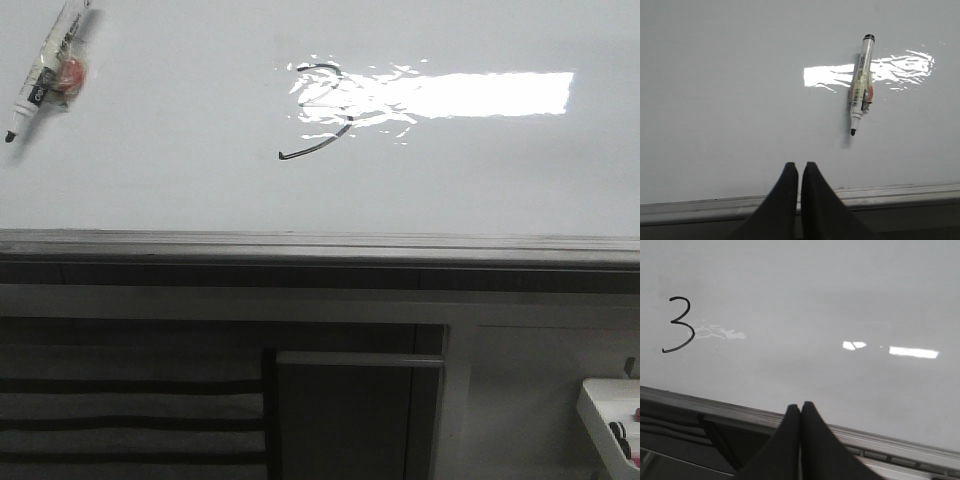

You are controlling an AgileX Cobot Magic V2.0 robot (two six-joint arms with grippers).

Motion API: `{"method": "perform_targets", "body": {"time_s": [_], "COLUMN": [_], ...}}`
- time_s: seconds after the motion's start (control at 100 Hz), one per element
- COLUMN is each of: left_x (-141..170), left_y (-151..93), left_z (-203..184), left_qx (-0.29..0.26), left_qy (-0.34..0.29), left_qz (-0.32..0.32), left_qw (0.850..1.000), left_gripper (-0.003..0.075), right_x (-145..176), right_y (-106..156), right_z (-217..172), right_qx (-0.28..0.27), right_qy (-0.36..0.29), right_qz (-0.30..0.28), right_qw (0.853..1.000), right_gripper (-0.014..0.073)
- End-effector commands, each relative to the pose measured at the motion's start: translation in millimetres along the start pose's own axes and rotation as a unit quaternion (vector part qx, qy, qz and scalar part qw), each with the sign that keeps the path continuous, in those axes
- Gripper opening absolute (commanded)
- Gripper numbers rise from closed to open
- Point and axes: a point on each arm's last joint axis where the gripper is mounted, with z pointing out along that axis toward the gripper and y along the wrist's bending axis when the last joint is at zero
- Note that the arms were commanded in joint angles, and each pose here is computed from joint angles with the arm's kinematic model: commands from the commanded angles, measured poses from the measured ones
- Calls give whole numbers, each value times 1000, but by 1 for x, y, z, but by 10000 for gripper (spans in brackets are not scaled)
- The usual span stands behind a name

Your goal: Write number 3 on whiteboard

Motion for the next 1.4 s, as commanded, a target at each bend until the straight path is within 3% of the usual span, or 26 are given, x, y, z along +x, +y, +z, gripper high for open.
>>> {"method": "perform_targets", "body": {"time_s": [0.0, 0.21, 0.4, 0.75, 0.94, 0.97, 1.39], "left_x": [-8, -8, -8, -8, -8, -8, -8], "left_y": [0, 0, 0, 0, 0, 0, 0], "left_z": [-3, -3, -3, -3, -3, -3, -3], "left_qx": [1, 1, 1, 1, 1, 1, 1], "left_qy": [-55, -55, -55, -55, -55, -55, -55], "left_qz": [-4, -4, -4, -4, -4, -4, -4], "left_qw": [998, 998, 998, 998, 998, 998, 998], "left_gripper": [-19, -19, -19, -19, -19, -19, -19], "right_x": [-16, 3, 45, 90, 114, 115, 116], "right_y": [-1, -7, -13, -18, -23, -23, -23], "right_z": [-4, -22, -38, -29, -19, -17, -17], "right_qx": [7, 42, 97, 108, 103, 104, 104], "right_qy": [-52, -93, -184, -236, -302, -283, -282], "right_qz": [2, 6, 12, 20, 41, 48, 47], "right_qw": [999, 995, 978, 965, 947, 952, 953], "right_gripper": [-79, -79, -79, -79, -79, -79, -79]}}
